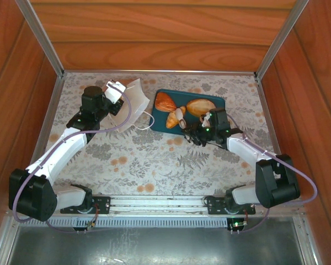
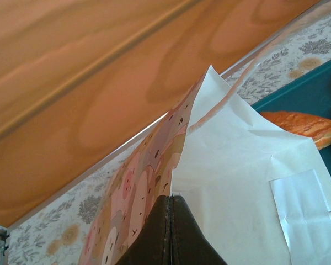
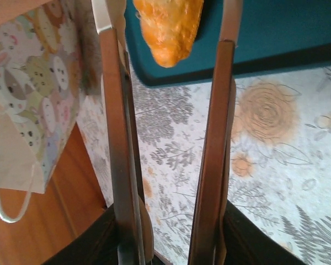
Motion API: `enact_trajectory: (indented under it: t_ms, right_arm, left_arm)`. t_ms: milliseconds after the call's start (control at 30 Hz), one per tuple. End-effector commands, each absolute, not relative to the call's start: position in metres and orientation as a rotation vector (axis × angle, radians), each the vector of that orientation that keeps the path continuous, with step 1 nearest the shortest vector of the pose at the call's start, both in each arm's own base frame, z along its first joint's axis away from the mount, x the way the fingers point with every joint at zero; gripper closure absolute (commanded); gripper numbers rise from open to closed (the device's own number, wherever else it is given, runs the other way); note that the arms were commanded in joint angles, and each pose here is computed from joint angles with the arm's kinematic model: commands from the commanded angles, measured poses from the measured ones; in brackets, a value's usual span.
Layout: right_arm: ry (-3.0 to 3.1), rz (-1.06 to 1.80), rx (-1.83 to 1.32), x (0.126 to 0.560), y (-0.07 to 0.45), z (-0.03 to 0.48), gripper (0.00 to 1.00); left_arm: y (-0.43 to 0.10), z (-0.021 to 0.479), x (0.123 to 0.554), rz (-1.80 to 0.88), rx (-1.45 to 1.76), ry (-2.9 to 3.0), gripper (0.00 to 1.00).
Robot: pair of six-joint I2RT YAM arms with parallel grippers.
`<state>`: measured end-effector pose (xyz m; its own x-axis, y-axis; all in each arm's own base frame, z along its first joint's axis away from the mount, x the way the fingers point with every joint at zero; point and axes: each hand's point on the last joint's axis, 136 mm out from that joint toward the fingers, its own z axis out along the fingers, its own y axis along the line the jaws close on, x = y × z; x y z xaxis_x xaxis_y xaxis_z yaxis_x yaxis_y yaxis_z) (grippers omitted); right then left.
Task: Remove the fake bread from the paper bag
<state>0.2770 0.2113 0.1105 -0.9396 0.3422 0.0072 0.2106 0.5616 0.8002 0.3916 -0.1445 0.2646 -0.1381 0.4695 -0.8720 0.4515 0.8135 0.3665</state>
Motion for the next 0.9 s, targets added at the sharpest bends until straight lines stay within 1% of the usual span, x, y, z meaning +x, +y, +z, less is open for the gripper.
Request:
enact_trajectory:
  t_ms: [0, 200, 400, 467, 600, 767, 867]
  right_arm:
    - [2.707, 1.233, 0.458, 0.263, 0.203, 0.104, 0.57]
    - [2.712, 1.141, 0.404, 0.259, 0.193, 0.118, 0.54]
    - [2.696, 1.085, 0.337, 0.253, 0.186, 0.145, 0.56]
    - [2.709, 1.055, 0.341, 0.248, 0.182, 0.148, 0.61]
    - [2.754, 1.017, 0.346, 0.239, 0.177, 0.146, 0.74]
    - [2.819, 1.050, 0.312, 0.235, 0.183, 0.134, 0.82]
    - [2.823, 1.121, 0.291, 0.238, 0.192, 0.131, 0.84]
  left_arm:
    - [-0.146, 0.271, 0.395, 0.022, 0.706, 1.748, 1.00]
    - [-0.147, 0.273, 0.395, 0.019, 0.706, 1.743, 1.00]
    - [-0.147, 0.276, 0.395, 0.016, 0.702, 1.736, 1.00]
    - [-0.147, 0.278, 0.394, 0.016, 0.702, 1.731, 1.00]
    - [-0.147, 0.280, 0.392, 0.013, 0.700, 1.726, 1.00]
    - [-0.149, 0.281, 0.387, -0.006, 0.710, 1.716, 1.00]
    - [-0.149, 0.280, 0.385, -0.010, 0.715, 1.714, 1.00]
